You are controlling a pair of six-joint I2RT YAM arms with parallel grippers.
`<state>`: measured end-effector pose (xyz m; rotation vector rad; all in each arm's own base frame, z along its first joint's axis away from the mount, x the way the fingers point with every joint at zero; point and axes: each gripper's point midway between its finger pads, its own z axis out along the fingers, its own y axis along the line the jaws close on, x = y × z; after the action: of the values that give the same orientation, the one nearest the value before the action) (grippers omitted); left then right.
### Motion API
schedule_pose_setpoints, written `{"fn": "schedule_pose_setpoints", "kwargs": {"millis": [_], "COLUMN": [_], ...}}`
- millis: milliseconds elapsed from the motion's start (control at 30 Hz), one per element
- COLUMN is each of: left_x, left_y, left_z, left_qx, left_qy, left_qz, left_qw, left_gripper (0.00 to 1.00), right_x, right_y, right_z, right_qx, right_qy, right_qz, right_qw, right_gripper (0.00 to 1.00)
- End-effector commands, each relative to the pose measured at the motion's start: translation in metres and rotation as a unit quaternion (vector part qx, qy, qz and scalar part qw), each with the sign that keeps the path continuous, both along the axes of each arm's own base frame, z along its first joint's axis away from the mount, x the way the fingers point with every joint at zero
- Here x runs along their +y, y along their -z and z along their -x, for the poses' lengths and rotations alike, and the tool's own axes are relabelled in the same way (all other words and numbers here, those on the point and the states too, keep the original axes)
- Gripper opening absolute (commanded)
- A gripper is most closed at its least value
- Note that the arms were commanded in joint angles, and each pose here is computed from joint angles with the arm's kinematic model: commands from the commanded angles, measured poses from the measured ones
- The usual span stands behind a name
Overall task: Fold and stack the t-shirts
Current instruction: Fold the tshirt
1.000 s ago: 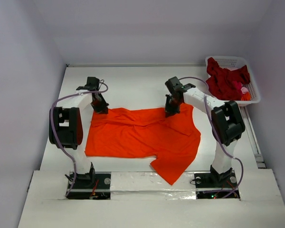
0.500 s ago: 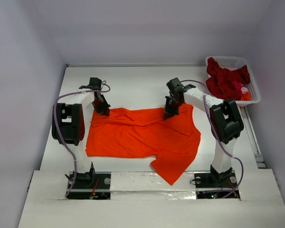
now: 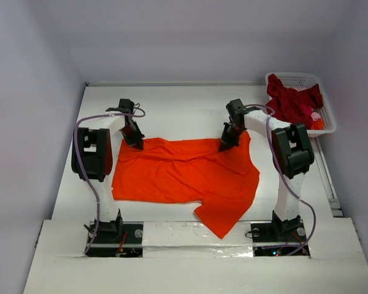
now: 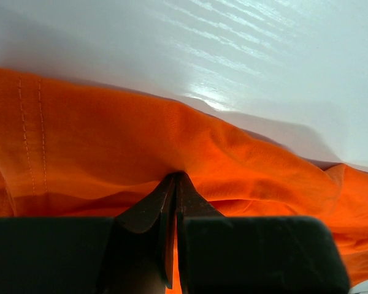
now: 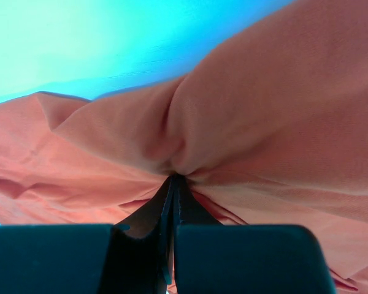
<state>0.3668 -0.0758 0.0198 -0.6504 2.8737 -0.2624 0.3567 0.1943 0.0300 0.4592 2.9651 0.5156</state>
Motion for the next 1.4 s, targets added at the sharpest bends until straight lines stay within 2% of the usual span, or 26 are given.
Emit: {"fn": "schedule_pose_setpoints", "kwargs": {"millis": [0, 167, 333, 1100, 1367], "left_x": [0.001, 0.002, -0.002, -0.005, -0.008], "left_y": [0.003, 0.007, 0.009, 0.012, 0.013], "left_z": [-0.004, -0.004, -0.007, -0.033, -0.05], "left_qx": [0.004, 0.007, 0.009, 0.013, 0.01], "left_qy": [0.01, 0.01, 0.014, 0.016, 0.014], "left_qz": [-0.013, -0.018, -0.015, -0.018, -0.013], "left_qw": [1.0, 1.0, 1.0, 1.0, 1.0], "left_gripper": [0.0, 0.0, 0.0, 0.0, 0.0], "right_x": [-0.003, -0.014, -0.019, -0.018, -0.021], "right_y": [-0.002, 0.005, -0.006, 0.0, -0.011], "right_z": [-0.003, -0.002, -0.02, -0.075, -0.101], "right_qx": [-0.005, 0.0, -0.014, -0.012, -0.036], "right_qy": [0.0, 0.002, 0.001, -0.006, -0.004], "right_qz": [0.013, 0.046, 0.06, 0.042, 0.04], "right_qw": [1.0, 0.999, 0.998, 0.999, 0.999], "right_gripper": [0.0, 0.0, 0.0, 0.0, 0.0]}}
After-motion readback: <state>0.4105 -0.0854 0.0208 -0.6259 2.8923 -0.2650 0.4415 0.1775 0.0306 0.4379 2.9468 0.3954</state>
